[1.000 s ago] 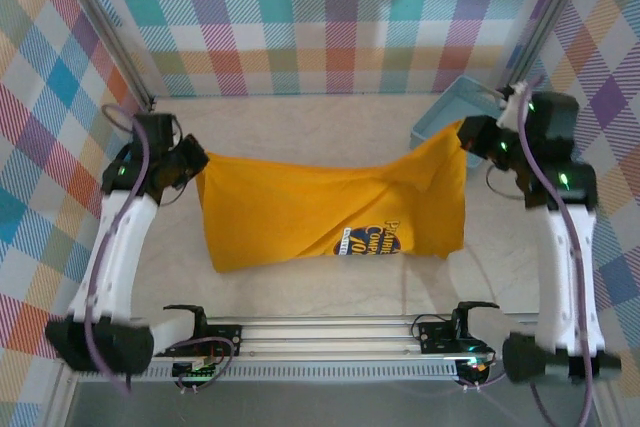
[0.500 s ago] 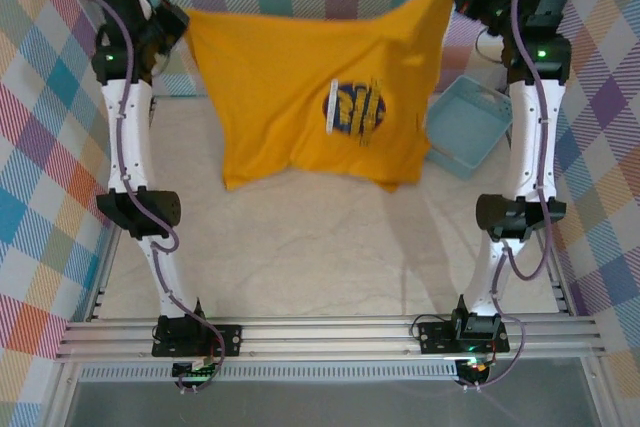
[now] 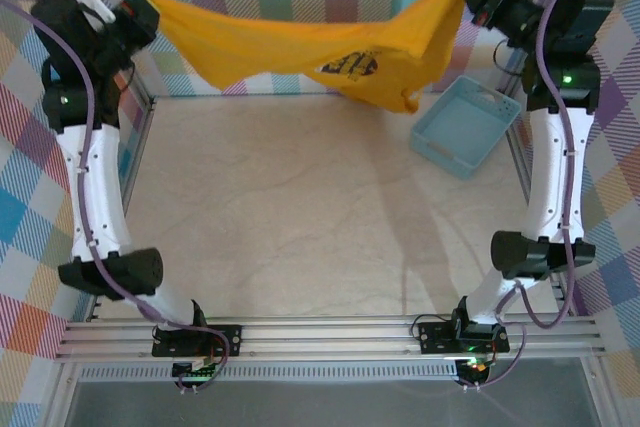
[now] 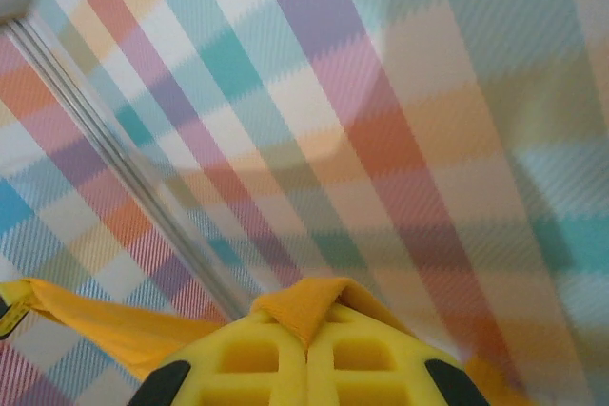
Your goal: Fold the inside-out t-shirt
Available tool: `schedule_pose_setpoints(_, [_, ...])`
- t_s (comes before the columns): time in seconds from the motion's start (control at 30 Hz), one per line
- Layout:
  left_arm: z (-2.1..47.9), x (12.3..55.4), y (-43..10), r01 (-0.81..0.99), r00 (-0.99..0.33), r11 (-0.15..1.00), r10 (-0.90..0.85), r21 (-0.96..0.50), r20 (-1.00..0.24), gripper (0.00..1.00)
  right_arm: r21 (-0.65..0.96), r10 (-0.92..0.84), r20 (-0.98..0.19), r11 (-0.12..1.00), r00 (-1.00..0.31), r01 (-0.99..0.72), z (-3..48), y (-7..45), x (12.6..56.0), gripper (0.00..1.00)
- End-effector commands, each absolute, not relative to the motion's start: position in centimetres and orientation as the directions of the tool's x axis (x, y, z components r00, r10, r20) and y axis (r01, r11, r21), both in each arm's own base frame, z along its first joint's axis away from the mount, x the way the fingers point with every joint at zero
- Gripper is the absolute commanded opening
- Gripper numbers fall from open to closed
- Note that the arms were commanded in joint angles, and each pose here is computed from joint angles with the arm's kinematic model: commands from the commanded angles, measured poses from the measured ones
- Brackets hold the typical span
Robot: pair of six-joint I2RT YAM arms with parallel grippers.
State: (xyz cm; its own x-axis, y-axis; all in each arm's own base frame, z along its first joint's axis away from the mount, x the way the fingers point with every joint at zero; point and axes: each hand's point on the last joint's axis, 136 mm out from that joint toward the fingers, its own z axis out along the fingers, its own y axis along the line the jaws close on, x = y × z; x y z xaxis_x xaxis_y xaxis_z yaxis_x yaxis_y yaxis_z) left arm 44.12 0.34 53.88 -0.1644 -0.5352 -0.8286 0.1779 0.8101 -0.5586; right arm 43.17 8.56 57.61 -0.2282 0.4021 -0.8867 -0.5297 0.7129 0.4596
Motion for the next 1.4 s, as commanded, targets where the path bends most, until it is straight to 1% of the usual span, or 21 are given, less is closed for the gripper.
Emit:
schedule_pose_setpoints(0.0, [48.1, 43.5, 0.5, 0.143, -0.226, 0.835, -0.495, -0.532, -0.839, 0.00, 0.513, 0.366, -0.857, 0.677, -0.363, -0.528, 52.4, 10.0, 41.7, 0.00])
schedule_pose_setpoints(0.07, [44.6, 42.0, -0.2, 0.133, -0.269, 0.826, -0.501, -0.547, -0.822, 0.00, 0.576, 0.371, -0.805, 0.675, -0.462, -0.462, 46.9, 10.1, 40.3, 0.00])
schedule_pose_setpoints(0.17, [37.7, 39.3, -1.9, 0.094, -0.391, 0.781, -0.541, -0.617, -0.745, 0.00, 0.649, 0.397, -0.698, 0.702, -0.596, -0.293, 38.5, 9.4, 37.2, 0.00])
schedule_pose_setpoints(0.2, [36.0, 38.6, -2.8, 0.096, -0.405, 0.770, -0.549, -0.631, -0.731, 0.00, 0.666, 0.410, -0.654, 0.710, -0.635, -0.228, 35.9, 9.1, 35.8, 0.00])
schedule_pose_setpoints(0.3, [29.8, 34.8, -5.8, 0.053, -0.502, 0.766, -0.534, -0.640, -0.680, 0.00, 0.699, 0.425, -0.541, 0.707, -0.726, -0.107, 30.0, 9.1, 31.8, 0.00])
schedule_pose_setpoints(0.33, [27.9, 33.4, -6.4, 0.042, -0.527, 0.768, -0.526, -0.639, -0.667, 0.00, 0.706, 0.430, -0.499, 0.706, -0.752, -0.065, 28.2, 9.1, 30.4, 0.00])
schedule_pose_setpoints(0.4, [23.4, 30.2, -6.6, -0.055, -0.584, 0.768, -0.543, -0.638, -0.603, 0.00, 0.704, 0.456, -0.412, 0.709, -0.789, 0.042, 24.7, 8.7, 27.8, 0.00])
schedule_pose_setpoints(0.47, [19.8, 27.4, -5.9, -0.159, -0.600, 0.748, -0.592, -0.645, -0.538, 0.00, 0.683, 0.488, -0.324, 0.713, -0.810, 0.156, 21.3, 8.1, 25.1, 0.00])
schedule_pose_setpoints(0.57, [15.4, 23.7, -5.0, -0.293, -0.589, 0.695, -0.672, -0.657, -0.449, 0.00, 0.632, 0.553, -0.224, 0.709, -0.802, 0.313, 17.7, 7.1, 21.6, 0.00])
schedule_pose_setpoints(0.67, [12.7, 21.2, -4.5, -0.365, -0.563, 0.648, -0.725, -0.668, -0.396, 0.00, 0.607, 0.612, -0.184, 0.686, -0.769, 0.401, 16.0, 6.3, 19.2, 0.00])
schedule_pose_setpoints(0.8, [10.8, 19.1, -4.0, -0.419, -0.532, 0.606, -0.767, -0.676, -0.358, 0.00, 0.532, 0.662, -0.218, 0.697, -0.717, 0.481, 15.3, 4.5, 16.6, 0.00])
schedule_pose_setpoints(0.9, [10.3, 18.3, -4.1, -0.427, -0.536, 0.593, -0.774, -0.683, -0.338, 0.00, 0.481, 0.678, -0.242, 0.705, -0.694, 0.521, 15.1, 3.3, 14.9, 0.00])
schedule_pose_setpoints(0.97, [10.5, 17.6, -3.7, -0.444, -0.524, 0.596, -0.778, -0.669, -0.346, 0.00, 0.460, 0.696, -0.230, 0.694, -0.680, 0.554, 14.9, 3.0, 13.6, 0.00])
schedule_pose_setpoints(1.1, [10.9, 16.4, -2.3, -0.491, -0.456, 0.567, -0.814, -0.661, -0.360, 0.00, 0.422, 0.735, -0.252, 0.669, -0.630, 0.612, 14.7, 1.8, 11.3, 0.00])
schedule_pose_setpoints(1.17, [11.0, 15.8, -1.5, -0.510, -0.417, 0.557, -0.826, -0.655, -0.378, 0.00, 0.434, 0.740, -0.265, 0.664, -0.618, 0.608, 14.9, 1.7, 10.9, 0.00])
schedule_pose_setpoints(1.23, [11.4, 15.9, -1.7, -0.485, -0.398, 0.544, -0.835, -0.685, -0.381, 0.00, 0.435, 0.743, -0.269, 0.662, -0.613, 0.611, 15.2, 1.7, 11.0, 0.00])
schedule_pose_setpoints(1.37, [11.8, 17.3, -3.3, -0.408, -0.438, 0.532, -0.827, -0.742, -0.352, 0.00, 0.487, 0.723, -0.236, 0.666, -0.649, 0.565, 15.2, 3.0, 12.6, 0.00])
